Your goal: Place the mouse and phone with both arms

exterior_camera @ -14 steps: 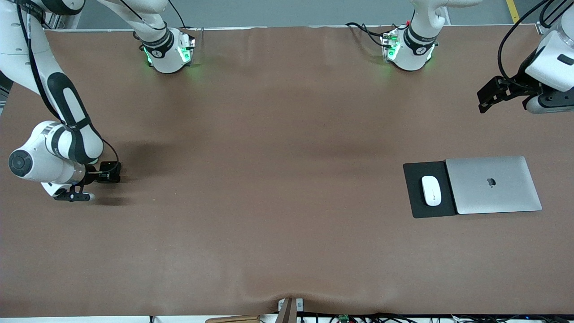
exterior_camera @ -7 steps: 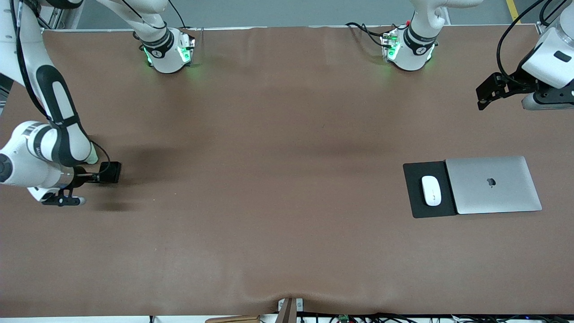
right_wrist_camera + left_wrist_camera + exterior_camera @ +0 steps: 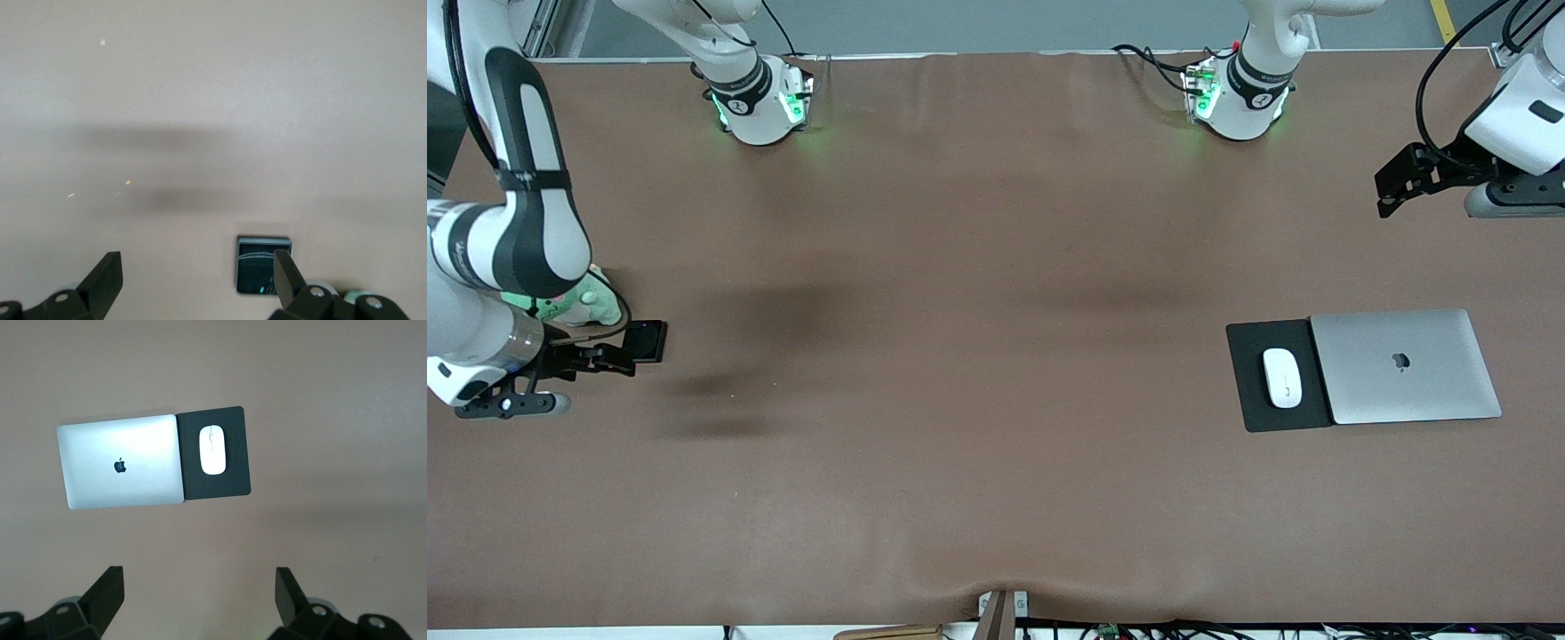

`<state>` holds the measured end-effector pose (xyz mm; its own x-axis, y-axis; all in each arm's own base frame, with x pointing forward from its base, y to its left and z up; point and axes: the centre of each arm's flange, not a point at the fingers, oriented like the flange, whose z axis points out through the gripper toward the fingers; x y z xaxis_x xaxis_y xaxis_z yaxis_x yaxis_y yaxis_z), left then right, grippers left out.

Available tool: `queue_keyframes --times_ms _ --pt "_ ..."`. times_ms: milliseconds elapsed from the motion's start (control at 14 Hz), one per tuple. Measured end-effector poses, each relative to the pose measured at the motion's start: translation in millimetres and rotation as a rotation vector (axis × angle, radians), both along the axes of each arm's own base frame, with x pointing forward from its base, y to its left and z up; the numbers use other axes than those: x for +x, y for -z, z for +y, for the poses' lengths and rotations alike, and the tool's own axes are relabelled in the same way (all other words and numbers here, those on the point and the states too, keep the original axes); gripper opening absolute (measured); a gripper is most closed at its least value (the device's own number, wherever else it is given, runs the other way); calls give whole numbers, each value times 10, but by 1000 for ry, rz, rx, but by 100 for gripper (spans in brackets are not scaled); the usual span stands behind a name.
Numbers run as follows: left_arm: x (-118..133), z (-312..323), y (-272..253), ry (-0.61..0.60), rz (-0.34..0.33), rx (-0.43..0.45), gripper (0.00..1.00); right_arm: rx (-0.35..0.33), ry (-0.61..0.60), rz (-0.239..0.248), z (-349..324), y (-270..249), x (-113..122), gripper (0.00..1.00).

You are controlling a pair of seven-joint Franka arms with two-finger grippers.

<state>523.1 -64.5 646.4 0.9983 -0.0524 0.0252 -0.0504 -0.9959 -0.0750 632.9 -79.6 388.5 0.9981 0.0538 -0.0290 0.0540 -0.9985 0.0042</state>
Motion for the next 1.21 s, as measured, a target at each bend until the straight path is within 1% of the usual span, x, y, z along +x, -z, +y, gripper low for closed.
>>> queue_keyframes --times_ms 143,214,286,429,571,786,1071,1214 --pt "14 42 18 -8 0 0 100 19 24 20 89 -372 -137 100" --pt "24 71 31 -13 0 0 100 45 37 26 117 -567 -224 100" --pt "35 95 44 -18 -1 -1 100 68 45 25 139 -760 -308 100" --pt "52 133 59 -25 -2 -1 100 87 48 6 173 -1140 -470 100" --pt "60 178 50 -33 -6 -1 100 95 48 -4 203 -1470 -646 100" --pt "65 208 38 -38 -11 -2 100 101 80 -10 347 -1864 -886 100" --pt "67 235 36 -43 -12 -2 100 98 72 -21 898 -2235 -1143 100" --pt "73 285 32 -53 -12 -18 100 97 79 -14 919 -2316 -1236 100"
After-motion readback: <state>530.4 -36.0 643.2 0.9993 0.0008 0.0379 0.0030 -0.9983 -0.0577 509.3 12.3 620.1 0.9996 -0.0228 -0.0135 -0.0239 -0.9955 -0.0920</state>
